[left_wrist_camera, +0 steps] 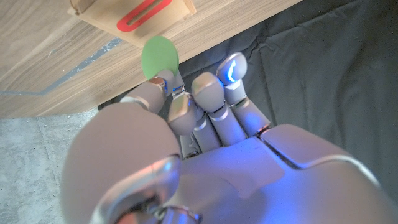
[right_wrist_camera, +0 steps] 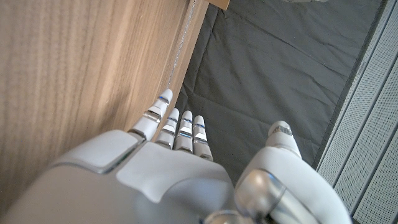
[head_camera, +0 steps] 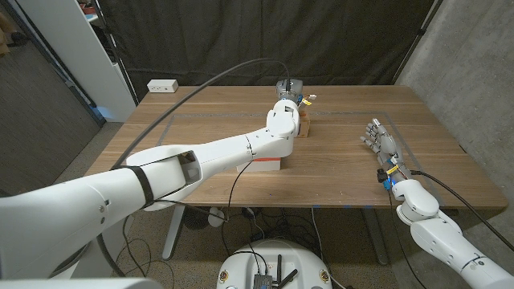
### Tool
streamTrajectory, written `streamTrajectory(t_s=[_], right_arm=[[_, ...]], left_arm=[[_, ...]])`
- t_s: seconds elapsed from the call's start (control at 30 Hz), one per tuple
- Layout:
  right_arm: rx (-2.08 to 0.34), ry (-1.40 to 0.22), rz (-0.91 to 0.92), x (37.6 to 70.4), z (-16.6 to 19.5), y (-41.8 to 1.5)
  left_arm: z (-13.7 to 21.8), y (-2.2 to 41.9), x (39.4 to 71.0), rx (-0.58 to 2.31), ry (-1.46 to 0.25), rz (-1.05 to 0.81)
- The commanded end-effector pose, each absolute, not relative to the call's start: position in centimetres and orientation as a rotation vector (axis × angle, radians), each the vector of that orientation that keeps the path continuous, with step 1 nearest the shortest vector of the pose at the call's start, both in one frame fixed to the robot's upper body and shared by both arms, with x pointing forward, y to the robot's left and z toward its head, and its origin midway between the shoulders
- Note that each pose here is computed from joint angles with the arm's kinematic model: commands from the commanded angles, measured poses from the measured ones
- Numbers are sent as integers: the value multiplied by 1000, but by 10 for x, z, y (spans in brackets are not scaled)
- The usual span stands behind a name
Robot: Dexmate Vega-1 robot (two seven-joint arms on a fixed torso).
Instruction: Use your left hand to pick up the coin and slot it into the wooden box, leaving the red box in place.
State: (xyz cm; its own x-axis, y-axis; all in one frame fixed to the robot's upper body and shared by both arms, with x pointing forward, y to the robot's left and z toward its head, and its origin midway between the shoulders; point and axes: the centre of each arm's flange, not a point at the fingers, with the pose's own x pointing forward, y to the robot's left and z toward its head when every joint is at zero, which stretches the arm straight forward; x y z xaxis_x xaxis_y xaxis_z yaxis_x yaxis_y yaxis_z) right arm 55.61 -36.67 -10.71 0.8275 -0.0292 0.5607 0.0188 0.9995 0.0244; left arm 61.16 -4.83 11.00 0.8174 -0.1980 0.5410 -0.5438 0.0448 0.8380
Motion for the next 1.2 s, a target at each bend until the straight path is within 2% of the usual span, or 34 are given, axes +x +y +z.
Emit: streamTrajectory(t_s=[0.03, 1.2], right_arm=[[13, -593, -26, 558, -107, -365], [24, -582, -35, 564, -109, -365]], left_arm=[[105, -45, 617, 1541, -605, 272], [94, -52, 629, 1514, -628, 272]])
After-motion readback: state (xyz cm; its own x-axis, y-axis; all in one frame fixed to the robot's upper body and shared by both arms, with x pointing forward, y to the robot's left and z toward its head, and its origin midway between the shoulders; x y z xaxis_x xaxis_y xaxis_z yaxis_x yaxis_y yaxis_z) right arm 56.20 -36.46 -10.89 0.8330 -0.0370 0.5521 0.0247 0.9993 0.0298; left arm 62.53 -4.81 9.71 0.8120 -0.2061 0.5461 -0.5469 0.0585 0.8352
